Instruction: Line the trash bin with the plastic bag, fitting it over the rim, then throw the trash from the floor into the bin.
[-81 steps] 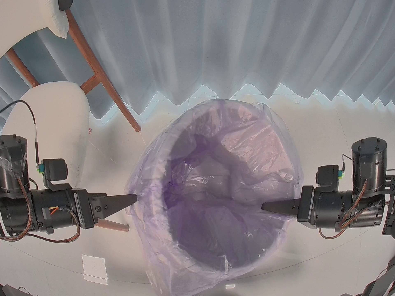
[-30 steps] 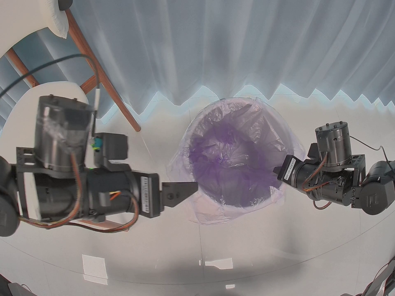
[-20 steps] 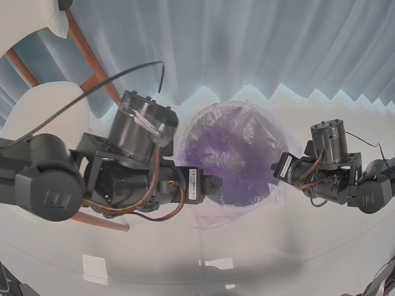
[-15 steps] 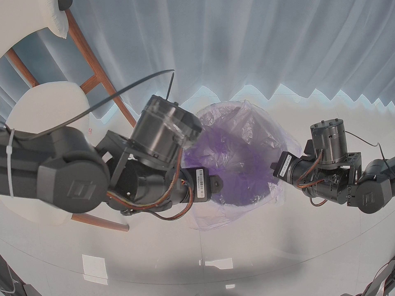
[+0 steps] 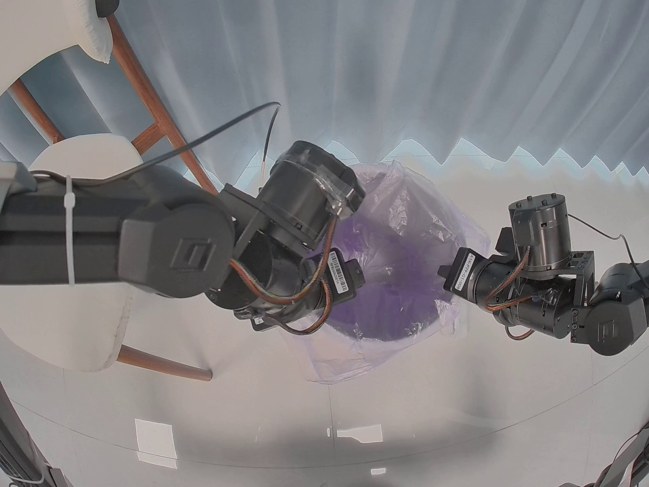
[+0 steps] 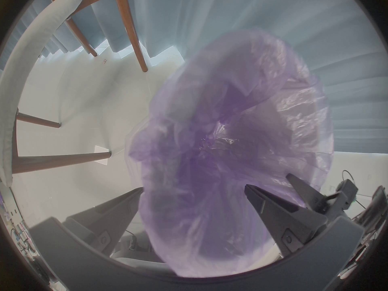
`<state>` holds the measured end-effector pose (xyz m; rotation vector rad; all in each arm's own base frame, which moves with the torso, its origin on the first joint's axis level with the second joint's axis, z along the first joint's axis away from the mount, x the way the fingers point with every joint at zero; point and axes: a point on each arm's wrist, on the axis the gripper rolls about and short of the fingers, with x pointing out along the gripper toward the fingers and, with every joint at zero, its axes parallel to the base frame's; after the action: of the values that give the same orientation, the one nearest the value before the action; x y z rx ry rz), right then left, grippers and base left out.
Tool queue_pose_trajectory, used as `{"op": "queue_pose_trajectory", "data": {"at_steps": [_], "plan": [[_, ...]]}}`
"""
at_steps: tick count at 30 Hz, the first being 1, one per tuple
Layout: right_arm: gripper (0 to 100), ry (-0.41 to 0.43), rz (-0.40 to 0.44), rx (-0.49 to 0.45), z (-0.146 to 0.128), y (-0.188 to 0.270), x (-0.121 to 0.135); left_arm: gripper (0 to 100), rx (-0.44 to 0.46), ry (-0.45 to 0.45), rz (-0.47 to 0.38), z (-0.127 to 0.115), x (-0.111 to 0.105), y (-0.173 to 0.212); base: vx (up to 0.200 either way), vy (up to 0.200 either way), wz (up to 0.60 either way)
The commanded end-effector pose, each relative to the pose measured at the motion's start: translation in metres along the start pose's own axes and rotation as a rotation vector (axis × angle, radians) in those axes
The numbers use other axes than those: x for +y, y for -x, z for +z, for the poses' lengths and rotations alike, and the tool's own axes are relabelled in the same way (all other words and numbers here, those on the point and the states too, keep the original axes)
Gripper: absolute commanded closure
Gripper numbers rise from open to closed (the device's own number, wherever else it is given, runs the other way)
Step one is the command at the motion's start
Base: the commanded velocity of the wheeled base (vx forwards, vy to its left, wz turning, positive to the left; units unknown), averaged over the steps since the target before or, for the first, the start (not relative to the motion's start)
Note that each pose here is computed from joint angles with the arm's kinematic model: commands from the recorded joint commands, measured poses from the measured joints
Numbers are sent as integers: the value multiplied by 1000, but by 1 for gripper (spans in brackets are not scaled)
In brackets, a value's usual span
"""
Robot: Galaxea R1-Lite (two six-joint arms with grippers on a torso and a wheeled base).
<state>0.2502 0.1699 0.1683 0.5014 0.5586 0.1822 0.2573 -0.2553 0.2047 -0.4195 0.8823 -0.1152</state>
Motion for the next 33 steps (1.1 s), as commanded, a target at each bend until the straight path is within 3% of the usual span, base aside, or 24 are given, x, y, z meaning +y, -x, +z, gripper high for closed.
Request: {"op": "queue_pose_trajectory", "data": {"at_steps": [1, 2, 16, 17, 23, 29, 33], "plan": [[100, -3, 14, -11, 2, 3, 2, 0, 5, -2, 31, -2, -1, -15, 0, 0, 0], [100, -3, 14, -11, 2, 3, 2, 100, 2, -5, 39, -2, 0, -15, 0, 0, 0], [100, 3, 34, -8, 0, 11, 4, 100, 7, -25, 51, -6, 1, -12, 0, 0, 0], [0, -10, 47, -18, 2, 15, 6, 100, 6, -26, 49, -6, 1, -11, 0, 0, 0], [0, -32, 109, -22, 2, 37, 13, 100, 7, -19, 69, -4, 9, -10, 0, 0, 0], [0, -23, 126, 38, -12, 60, -8, 100, -14, 3, 98, 9, 30, 0, 0, 0, 0], [0, -27, 141, 32, -12, 71, -14, 100, -14, -28, 127, 10, 48, 6, 0, 0, 0]]}}
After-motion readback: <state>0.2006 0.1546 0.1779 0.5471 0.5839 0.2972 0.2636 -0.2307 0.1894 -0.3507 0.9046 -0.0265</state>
